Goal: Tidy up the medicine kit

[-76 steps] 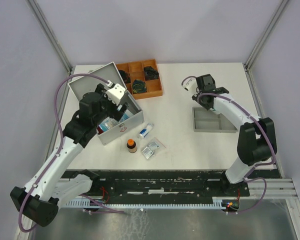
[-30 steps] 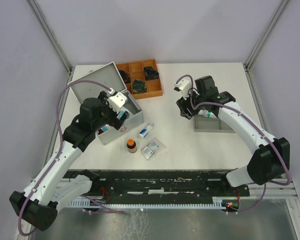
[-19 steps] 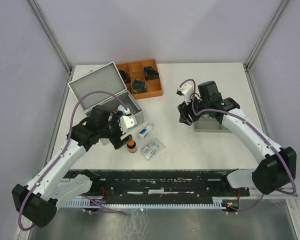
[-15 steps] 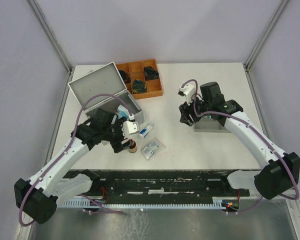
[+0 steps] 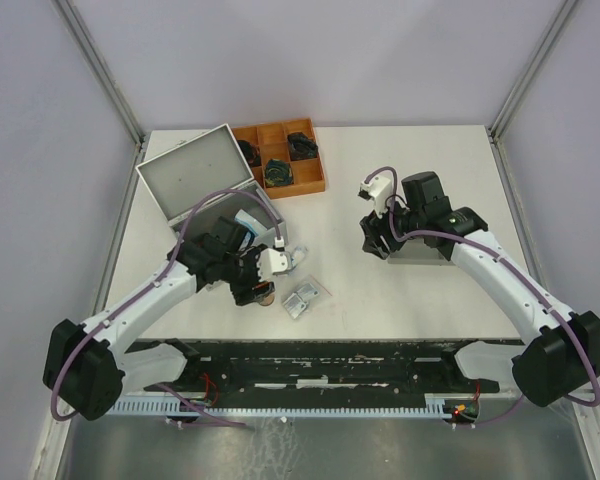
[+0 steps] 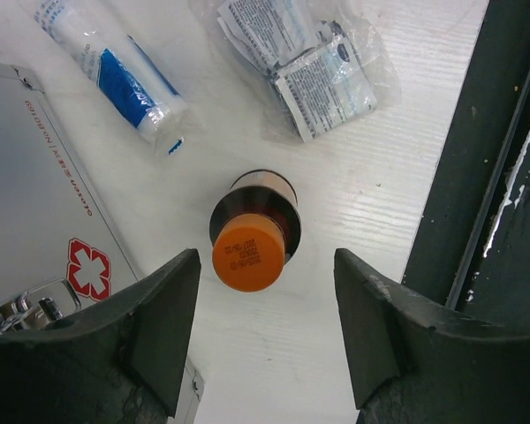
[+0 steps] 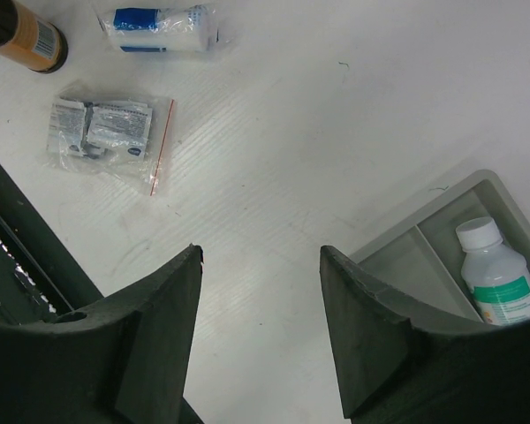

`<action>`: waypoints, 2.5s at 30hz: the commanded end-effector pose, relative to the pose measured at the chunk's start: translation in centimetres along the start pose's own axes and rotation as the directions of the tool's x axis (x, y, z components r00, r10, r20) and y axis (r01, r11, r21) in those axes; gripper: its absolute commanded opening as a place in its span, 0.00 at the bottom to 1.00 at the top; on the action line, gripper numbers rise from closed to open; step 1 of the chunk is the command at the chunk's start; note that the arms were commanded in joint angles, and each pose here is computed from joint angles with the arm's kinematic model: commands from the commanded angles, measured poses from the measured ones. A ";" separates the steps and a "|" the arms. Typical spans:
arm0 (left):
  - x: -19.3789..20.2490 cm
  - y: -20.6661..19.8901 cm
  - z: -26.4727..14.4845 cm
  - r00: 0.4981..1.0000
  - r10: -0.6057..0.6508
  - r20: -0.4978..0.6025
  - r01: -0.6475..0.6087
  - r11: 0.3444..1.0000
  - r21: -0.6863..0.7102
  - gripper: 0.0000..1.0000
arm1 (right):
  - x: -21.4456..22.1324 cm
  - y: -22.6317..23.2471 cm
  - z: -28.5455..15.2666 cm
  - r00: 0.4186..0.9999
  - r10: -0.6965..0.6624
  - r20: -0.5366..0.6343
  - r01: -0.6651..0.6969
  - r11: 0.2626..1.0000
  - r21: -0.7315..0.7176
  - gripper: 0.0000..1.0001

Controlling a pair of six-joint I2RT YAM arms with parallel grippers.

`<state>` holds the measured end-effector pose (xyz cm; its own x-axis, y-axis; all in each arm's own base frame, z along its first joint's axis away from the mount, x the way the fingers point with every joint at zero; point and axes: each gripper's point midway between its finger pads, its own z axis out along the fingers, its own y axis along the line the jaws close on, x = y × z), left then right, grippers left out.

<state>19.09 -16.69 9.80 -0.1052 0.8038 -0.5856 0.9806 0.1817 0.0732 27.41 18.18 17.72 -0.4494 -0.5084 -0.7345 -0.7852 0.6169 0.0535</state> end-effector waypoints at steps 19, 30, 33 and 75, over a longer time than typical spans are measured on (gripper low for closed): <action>-1.7 0.6 1.6 0.995 0.040 0.089 -0.039 0.999 -0.009 0.12 | -2.0 0.0 -0.2 0.995 -0.024 0.101 0.023 1.000 0.005 0.65; -11.9 2.4 -2.6 0.904 0.036 0.426 -0.018 0.999 -0.045 0.03 | -7.2 4.3 1.9 0.950 0.014 0.313 0.077 0.958 -0.277 0.68; -14.9 3.1 -3.6 0.854 -0.013 0.520 0.034 0.999 -0.030 0.03 | -8.7 5.5 1.5 0.926 -0.001 0.377 0.130 0.940 -0.316 0.68; -21.7 2.0 -6.7 0.577 -0.309 0.756 0.166 0.951 0.263 0.69 | -2.0 8.1 -0.6 0.841 -0.484 0.243 0.535 0.811 -0.237 0.32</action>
<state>21.70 -30.53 25.57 -0.3409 0.0322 -0.9396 0.9331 0.1336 -0.3339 21.30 26.24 19.97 -0.0012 -0.4981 -0.8671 -0.9938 0.0966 -0.0541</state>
